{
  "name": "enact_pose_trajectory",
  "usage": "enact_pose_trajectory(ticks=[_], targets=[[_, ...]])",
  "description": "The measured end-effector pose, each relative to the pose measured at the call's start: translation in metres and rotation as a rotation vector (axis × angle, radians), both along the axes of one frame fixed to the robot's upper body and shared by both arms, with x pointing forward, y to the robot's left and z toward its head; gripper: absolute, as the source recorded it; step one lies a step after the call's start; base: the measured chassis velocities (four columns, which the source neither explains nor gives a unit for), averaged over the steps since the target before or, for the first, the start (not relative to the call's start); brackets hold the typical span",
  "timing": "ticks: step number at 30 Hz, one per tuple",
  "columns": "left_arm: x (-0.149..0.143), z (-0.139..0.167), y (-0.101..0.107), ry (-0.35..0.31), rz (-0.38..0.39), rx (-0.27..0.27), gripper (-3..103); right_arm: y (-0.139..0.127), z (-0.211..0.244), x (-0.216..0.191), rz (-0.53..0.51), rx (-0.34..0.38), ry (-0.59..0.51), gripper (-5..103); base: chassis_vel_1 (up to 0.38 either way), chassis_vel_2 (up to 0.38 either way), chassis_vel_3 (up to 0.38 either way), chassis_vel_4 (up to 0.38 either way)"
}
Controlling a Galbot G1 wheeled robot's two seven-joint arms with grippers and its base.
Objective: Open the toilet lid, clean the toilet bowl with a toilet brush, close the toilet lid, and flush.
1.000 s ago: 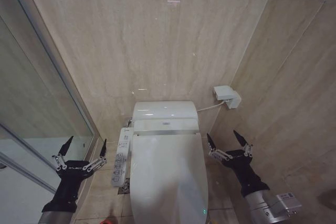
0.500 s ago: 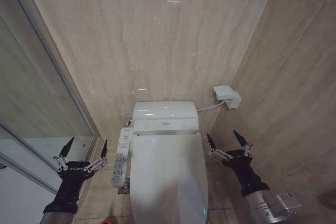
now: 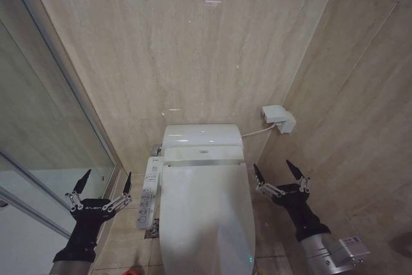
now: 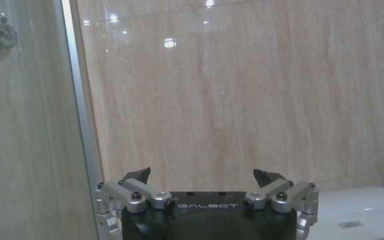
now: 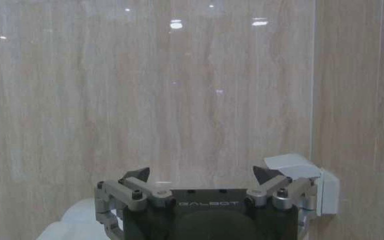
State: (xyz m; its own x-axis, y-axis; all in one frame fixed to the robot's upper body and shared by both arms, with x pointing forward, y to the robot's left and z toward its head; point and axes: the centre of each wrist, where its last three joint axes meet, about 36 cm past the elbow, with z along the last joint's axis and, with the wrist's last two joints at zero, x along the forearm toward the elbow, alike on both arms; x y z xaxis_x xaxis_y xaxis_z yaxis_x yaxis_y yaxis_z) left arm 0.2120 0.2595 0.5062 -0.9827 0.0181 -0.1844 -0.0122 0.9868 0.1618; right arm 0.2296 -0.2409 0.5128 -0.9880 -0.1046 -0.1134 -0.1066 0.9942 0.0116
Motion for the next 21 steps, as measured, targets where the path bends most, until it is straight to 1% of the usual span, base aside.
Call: enact_pose_trajectory(ticks=[14,21], targets=[[0.0000,0.0000,0.0000,0.001,0.001,0.000,100,0.0000,0.0000,0.0000,0.000,0.000,0.000,100,0.000,0.000,0.000,0.000],[0.0000,0.0000,0.0000,0.001,0.001,0.000,100,0.0000,0.0000,0.0000,0.000,0.000,0.000,100,0.105,-0.098,-0.114,0.112]])
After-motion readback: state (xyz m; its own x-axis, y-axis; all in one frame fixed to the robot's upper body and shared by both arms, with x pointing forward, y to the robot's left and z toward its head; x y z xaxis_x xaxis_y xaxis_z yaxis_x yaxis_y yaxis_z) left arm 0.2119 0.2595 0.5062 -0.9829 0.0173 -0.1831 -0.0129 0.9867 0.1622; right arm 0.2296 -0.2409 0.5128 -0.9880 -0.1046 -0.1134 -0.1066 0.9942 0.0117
